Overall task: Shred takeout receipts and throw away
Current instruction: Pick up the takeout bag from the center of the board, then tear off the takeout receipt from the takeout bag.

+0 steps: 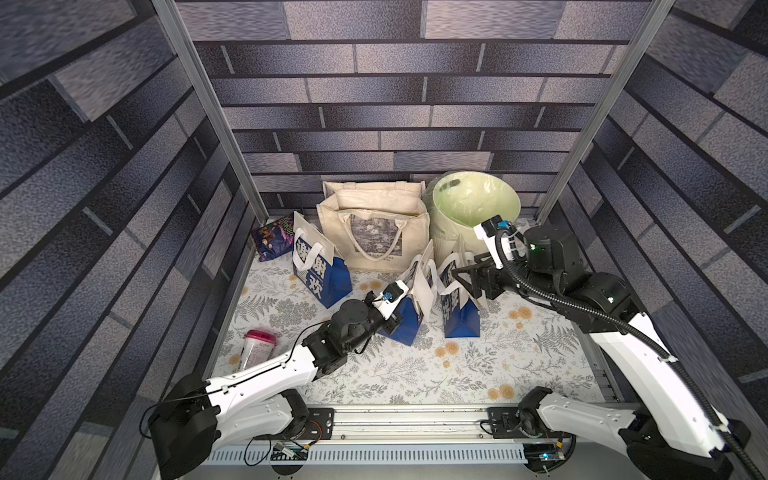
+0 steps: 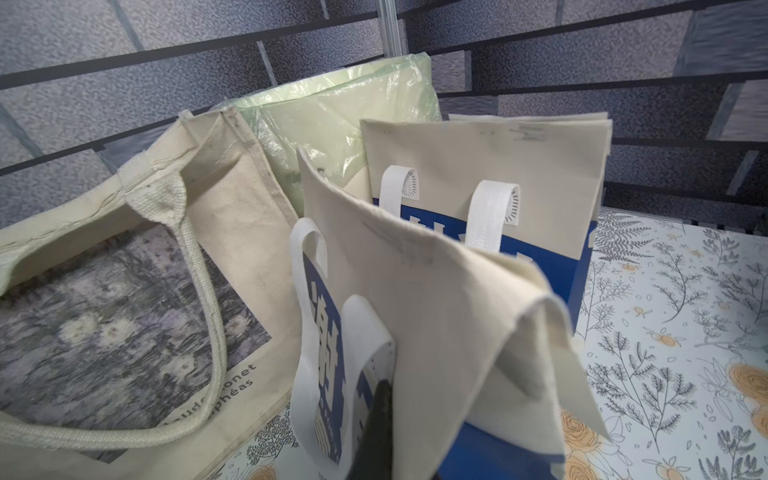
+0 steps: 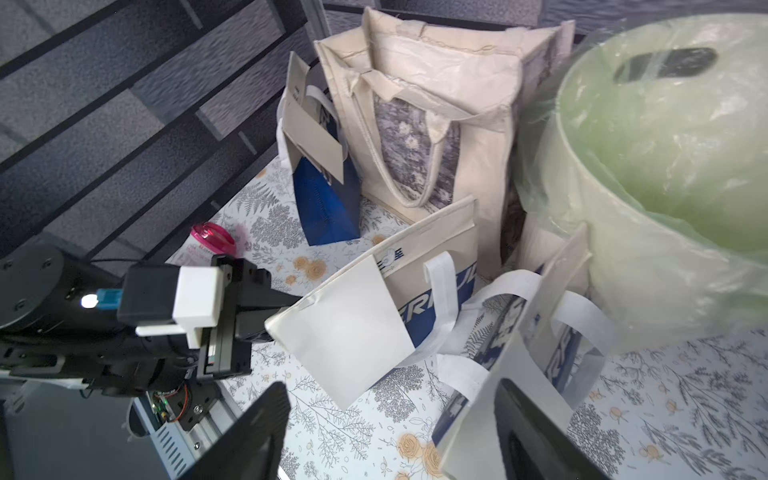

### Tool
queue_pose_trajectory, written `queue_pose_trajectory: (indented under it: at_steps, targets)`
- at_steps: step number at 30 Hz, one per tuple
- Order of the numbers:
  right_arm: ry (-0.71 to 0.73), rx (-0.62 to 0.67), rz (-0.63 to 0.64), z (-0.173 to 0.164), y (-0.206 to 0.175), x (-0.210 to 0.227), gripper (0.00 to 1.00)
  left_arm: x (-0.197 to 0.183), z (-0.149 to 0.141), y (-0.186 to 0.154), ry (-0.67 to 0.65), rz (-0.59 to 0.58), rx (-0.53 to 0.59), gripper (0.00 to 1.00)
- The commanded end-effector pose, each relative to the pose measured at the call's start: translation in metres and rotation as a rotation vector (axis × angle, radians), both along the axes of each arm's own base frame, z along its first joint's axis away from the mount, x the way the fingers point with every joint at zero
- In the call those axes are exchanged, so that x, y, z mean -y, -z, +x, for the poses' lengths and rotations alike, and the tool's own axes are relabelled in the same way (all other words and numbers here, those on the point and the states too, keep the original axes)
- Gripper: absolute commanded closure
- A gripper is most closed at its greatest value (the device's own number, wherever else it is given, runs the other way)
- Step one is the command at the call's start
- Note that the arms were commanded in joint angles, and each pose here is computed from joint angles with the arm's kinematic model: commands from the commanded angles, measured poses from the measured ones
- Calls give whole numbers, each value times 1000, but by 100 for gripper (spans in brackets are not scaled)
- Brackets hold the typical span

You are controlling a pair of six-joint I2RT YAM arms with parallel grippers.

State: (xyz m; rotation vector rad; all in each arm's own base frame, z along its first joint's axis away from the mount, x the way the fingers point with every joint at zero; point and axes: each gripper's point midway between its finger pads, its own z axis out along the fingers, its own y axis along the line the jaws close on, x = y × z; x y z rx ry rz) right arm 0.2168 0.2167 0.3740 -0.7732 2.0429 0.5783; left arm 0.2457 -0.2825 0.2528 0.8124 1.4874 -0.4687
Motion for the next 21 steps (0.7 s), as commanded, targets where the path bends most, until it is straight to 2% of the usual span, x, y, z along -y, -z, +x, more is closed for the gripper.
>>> queue_pose_trajectory:
  at_steps: [1,4,7,14,21]
  targets:
    - [-126,176,-196,-11,19,-9,23,-23,2,-22,-93,-118,-21,100]
    - [-261,334,-272,-23,44,-26,22,-36,2,-24,-137,-133,-44,100]
    - [-338,452,-341,-27,73,-39,21,-44,3,-24,-162,-142,-57,100]
    - [-444,584,-438,-28,137,-89,17,-46,1,-22,-158,-141,-71,100]
    - [-319,656,-433,-6,138,-96,16,-45,-1,-21,-142,-141,-83,100]
